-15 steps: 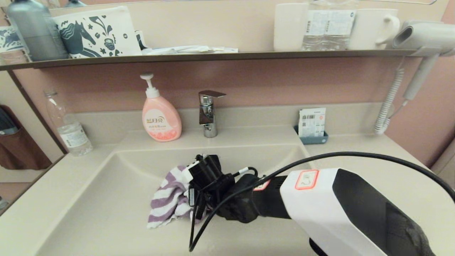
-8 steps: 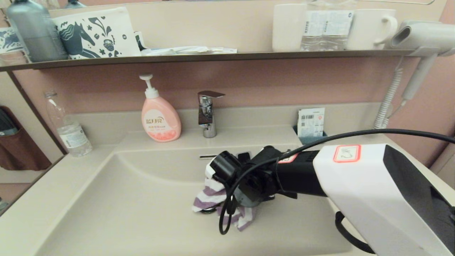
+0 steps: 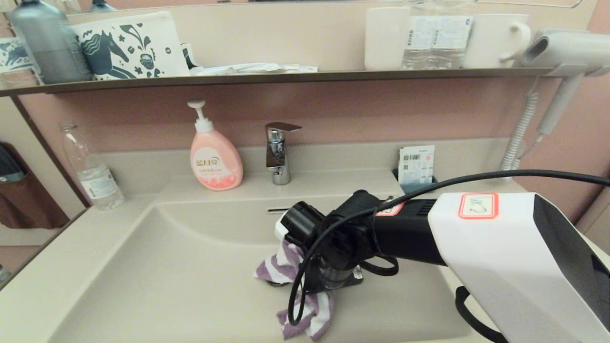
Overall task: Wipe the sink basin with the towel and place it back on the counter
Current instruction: Wipe the sink
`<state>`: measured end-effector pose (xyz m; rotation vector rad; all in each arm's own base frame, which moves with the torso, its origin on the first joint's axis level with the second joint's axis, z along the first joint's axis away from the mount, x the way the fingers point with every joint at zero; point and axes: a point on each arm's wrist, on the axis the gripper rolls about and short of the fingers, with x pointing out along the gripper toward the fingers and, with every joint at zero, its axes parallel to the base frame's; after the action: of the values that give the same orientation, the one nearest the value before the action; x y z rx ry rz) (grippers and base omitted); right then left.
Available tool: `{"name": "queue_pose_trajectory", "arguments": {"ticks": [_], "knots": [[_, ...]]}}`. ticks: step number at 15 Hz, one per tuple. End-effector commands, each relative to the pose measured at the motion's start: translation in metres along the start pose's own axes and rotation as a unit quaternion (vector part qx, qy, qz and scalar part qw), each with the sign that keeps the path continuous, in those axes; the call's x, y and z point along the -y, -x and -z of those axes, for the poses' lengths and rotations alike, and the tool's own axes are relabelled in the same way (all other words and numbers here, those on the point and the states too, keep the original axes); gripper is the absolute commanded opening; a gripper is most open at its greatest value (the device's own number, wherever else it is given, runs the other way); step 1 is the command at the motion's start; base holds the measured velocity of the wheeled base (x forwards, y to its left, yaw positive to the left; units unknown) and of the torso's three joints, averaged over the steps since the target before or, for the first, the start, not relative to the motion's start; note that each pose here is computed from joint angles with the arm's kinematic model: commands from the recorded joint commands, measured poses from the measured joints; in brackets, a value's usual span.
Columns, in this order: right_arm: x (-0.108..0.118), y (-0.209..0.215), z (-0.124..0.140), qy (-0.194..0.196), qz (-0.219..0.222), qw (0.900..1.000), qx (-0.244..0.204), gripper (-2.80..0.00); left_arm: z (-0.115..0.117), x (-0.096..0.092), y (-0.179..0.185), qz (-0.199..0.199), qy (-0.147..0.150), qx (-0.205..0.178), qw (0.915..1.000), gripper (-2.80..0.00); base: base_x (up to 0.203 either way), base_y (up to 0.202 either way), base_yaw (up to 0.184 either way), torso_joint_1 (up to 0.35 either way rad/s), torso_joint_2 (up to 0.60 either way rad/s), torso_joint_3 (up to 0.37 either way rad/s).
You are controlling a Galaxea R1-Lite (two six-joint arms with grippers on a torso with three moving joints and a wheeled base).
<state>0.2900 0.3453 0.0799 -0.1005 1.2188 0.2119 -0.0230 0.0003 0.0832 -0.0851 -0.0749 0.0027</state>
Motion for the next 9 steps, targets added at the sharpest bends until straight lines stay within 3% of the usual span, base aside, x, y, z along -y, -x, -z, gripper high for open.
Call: {"name": "queue_pose_trajectory", "arguments": {"ticks": [1, 4, 9], "knots": [[-0.015, -0.015, 0.004, 0.006, -0.025, 1.0, 0.01, -2.8, 0.0, 0.0, 0.0, 0.0, 0.001, 0.0, 1.0, -2.8, 0.0, 0.0, 0.0, 0.0, 0.0, 0.0], [-0.037, -0.011, 0.004, 0.016, -0.129, 0.991, 0.012, -2.8, 0.0, 0.0, 0.0, 0.0, 0.001, 0.0, 1.0, -2.8, 0.0, 0.0, 0.0, 0.0, 0.0, 0.0], [-0.061, 0.001, -0.007, 0.025, -0.213, 0.971, 0.106, -2.8, 0.0, 0.0, 0.0, 0.0, 0.001, 0.0, 1.0, -2.8, 0.0, 0.0, 0.0, 0.0, 0.0, 0.0]]}}
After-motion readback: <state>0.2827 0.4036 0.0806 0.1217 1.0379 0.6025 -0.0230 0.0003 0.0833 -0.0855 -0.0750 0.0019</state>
